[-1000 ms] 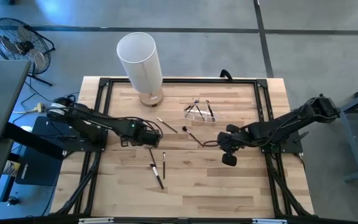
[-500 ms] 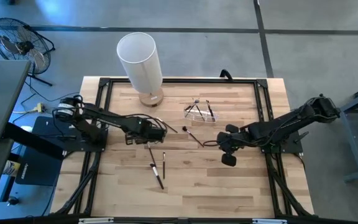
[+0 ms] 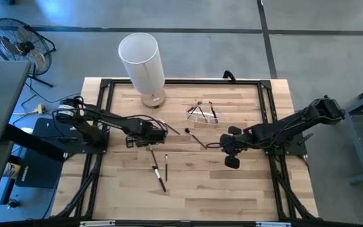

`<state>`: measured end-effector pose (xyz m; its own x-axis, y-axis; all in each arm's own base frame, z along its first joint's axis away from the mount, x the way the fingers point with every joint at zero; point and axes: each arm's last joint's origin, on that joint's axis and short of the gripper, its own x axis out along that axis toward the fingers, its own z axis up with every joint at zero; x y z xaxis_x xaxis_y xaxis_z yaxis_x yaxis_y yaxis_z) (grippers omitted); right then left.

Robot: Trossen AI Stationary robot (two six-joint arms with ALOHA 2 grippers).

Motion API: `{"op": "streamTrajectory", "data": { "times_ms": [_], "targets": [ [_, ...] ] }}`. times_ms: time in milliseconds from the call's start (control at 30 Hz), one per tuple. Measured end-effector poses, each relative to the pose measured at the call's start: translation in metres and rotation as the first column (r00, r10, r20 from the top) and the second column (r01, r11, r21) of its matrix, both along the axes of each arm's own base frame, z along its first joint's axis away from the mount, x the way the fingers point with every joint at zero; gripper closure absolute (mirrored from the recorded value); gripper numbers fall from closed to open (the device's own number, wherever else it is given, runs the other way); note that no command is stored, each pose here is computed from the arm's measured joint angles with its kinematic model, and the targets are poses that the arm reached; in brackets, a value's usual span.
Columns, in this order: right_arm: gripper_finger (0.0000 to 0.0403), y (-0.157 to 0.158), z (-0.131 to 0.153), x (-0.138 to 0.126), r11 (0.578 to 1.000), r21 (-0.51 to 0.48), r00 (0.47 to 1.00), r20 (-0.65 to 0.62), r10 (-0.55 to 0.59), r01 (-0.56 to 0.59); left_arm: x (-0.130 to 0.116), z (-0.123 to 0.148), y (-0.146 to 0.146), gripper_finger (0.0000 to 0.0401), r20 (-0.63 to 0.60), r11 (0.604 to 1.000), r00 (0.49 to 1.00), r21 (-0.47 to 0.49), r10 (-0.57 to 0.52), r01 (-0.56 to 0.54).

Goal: Put items in baskets/containers
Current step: Put the black eyeshadow brush into the transparent organizer

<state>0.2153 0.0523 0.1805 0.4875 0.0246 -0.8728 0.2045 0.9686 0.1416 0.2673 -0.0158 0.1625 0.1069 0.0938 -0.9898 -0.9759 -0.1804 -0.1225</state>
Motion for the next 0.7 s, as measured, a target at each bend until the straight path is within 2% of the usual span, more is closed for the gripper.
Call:
{"op": "streamTrajectory", "data": {
  "times_ms": [500, 600, 700],
  "targets": [
    [0.0401, 0.000, 0.000, 0.000, 1.000, -0.008, 1.000, 0.001, 0.014, -0.014, -0.005, -0.016, 0.000, 0.0280, 0.051, 1.000, 0.999, -0.021, 0.017, -0.016],
    [0.0399, 0.000, 0.000, 0.000, 1.000, -0.009, 1.000, 0.001, 0.016, -0.016, -0.006, -0.016, 0.000, 0.0295, 0.046, 0.999, 0.999, -0.030, 0.014, -0.013],
    [0.0400, 0.000, 0.000, 0.000, 1.000, -0.009, 1.000, 0.001, 0.016, -0.016, -0.007, -0.017, 0.000, 0.0328, 0.037, 0.999, 0.999, -0.038, 0.014, -0.013]
  ]
}}
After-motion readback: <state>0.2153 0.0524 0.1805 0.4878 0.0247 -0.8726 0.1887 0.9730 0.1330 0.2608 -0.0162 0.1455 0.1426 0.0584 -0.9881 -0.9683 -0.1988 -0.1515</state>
